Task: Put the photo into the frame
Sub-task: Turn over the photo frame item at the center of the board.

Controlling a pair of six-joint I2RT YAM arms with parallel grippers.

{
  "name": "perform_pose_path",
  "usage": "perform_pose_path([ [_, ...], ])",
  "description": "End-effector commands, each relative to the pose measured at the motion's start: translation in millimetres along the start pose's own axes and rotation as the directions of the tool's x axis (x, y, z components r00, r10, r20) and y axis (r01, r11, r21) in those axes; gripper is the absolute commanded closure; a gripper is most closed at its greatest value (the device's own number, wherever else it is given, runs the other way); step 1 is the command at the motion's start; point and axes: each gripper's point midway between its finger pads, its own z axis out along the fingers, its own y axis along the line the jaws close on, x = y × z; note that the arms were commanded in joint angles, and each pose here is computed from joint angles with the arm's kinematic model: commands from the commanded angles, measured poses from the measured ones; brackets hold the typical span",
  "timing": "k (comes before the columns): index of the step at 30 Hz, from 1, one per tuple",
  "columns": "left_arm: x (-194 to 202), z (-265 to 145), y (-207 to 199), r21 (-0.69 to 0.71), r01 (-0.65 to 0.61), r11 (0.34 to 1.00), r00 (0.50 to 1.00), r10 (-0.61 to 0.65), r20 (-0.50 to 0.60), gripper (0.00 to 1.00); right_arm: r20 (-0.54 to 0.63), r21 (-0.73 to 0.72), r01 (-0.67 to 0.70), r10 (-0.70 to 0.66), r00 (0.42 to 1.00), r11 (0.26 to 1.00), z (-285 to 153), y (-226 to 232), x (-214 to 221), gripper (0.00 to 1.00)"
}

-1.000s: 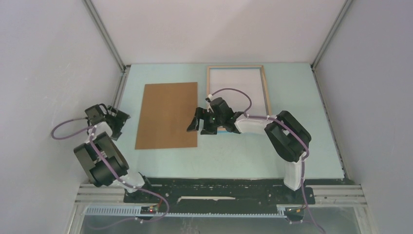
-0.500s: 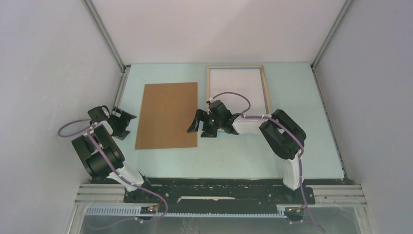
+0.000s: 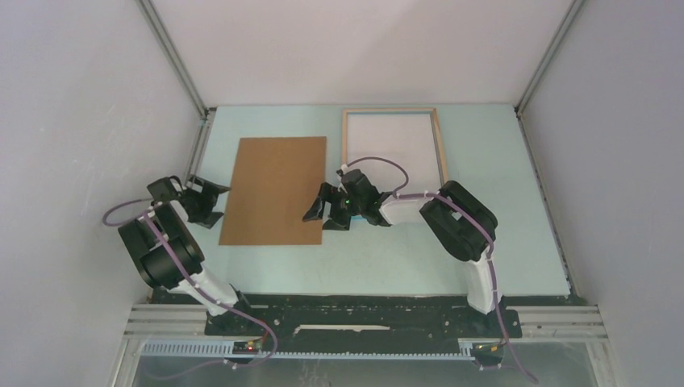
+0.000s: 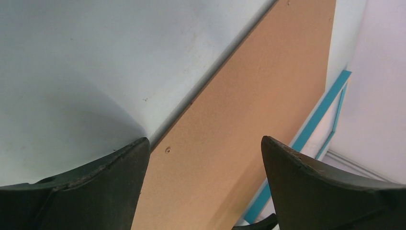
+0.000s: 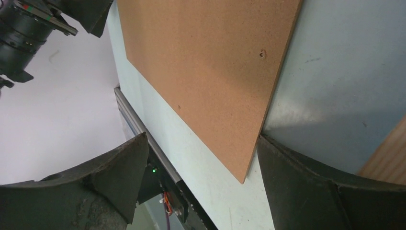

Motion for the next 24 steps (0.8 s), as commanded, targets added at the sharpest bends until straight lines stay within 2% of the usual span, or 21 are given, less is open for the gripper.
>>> perform_pose_path([
  [1, 26, 3, 11, 0.006, 0.093, 0.996, 0.994, -0.092, -0.064, 0.03, -0.038, -0.063, -0.021, 0.019, 0.999, 0.998, 7, 14, 3, 0.10],
  [12, 44, 12, -3, 0.084, 0.130, 0.988, 0.986, -0.120, -0.112, 0.04, -0.029, -0.310, 0.018, -0.028, 0.999, 0.951, -27, 103, -9, 0.20],
  [19, 61, 7, -13, 0.127, 0.157, 0.979, 0.980, -0.139, -0.141, 0.04, 0.004, -0.327, 0.045, -0.046, 0.999, 0.944, -49, 124, -18, 0.23],
  [24, 76, 0, -11, 0.141, 0.185, 0.972, 0.974, -0.162, -0.160, 0.04, 0.035, -0.259, 0.062, -0.054, 0.998, 0.964, -60, 118, -23, 0.24],
])
